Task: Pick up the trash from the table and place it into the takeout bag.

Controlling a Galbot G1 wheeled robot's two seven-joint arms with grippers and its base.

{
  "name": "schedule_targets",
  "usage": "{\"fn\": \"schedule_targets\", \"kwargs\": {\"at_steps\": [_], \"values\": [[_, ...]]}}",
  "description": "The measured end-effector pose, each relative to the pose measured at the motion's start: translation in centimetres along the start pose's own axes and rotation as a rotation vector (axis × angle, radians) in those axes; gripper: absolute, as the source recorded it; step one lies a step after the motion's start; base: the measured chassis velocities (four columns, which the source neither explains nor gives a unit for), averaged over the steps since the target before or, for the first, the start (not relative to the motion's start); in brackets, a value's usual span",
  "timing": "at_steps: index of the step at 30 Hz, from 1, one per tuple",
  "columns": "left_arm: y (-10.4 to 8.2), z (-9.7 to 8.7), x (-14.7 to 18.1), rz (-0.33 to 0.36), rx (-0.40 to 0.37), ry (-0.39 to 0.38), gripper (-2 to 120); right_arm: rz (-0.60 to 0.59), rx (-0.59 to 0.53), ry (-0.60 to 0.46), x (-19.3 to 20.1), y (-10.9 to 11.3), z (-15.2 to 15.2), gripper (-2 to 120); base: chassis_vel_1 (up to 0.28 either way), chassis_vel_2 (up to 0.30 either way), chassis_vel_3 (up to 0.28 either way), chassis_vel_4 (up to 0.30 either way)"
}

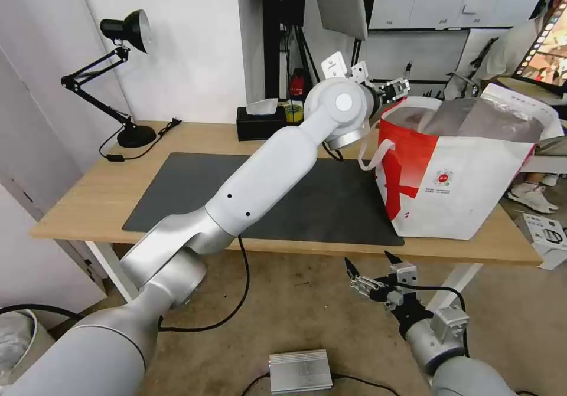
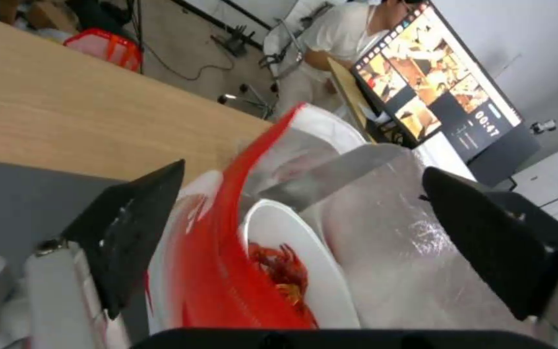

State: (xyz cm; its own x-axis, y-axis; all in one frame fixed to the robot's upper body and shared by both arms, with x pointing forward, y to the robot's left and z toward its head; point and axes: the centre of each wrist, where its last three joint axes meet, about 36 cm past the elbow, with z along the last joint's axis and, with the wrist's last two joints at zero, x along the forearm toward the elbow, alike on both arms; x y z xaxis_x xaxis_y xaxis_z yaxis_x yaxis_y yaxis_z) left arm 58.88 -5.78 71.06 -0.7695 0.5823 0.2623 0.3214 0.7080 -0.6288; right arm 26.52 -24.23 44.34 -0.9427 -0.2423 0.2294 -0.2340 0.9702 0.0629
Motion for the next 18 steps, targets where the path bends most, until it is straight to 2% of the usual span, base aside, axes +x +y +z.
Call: {"fn": "schedule_targets", "kwargs": {"at_steps": [5,10,12,13,16,17,18], "values": [[0.5,0.2,0.3,-0.004,-0.011,-0.003,100,0.000,0.000,0.000,0.0,0.0,0.0,100,0.000,0.000,0.000,0.000],[1.9,0.6,1.1,-0.013,-0.037,-0.013,100,0.000,0.000,0.000,0.0,0.0,0.0,100,0.000,0.000,0.000,0.000],[3.3,0.9,1.8,-0.017,-0.052,-0.021,100,0.000,0.000,0.000,0.0,0.0,0.0,100,0.000,0.000,0.000,0.000],[3.3,0.9,1.8,-0.017,-0.052,-0.021,100,0.000,0.000,0.000,0.0,0.0,0.0,100,0.000,0.000,0.000,0.000],[6.8,2.0,3.5,-0.034,-0.094,-0.046,100,0.000,0.000,0.000,0.0,0.0,0.0,100,0.000,0.000,0.000,0.000],[6.8,2.0,3.5,-0.034,-0.094,-0.046,100,0.000,0.000,0.000,0.0,0.0,0.0,100,0.000,0.000,0.000,0.000],[8.0,2.3,4.0,-0.043,-0.127,-0.061,100,0.000,0.000,0.000,0.0,0.0,0.0,100,0.000,0.000,0.000,0.000]]}}
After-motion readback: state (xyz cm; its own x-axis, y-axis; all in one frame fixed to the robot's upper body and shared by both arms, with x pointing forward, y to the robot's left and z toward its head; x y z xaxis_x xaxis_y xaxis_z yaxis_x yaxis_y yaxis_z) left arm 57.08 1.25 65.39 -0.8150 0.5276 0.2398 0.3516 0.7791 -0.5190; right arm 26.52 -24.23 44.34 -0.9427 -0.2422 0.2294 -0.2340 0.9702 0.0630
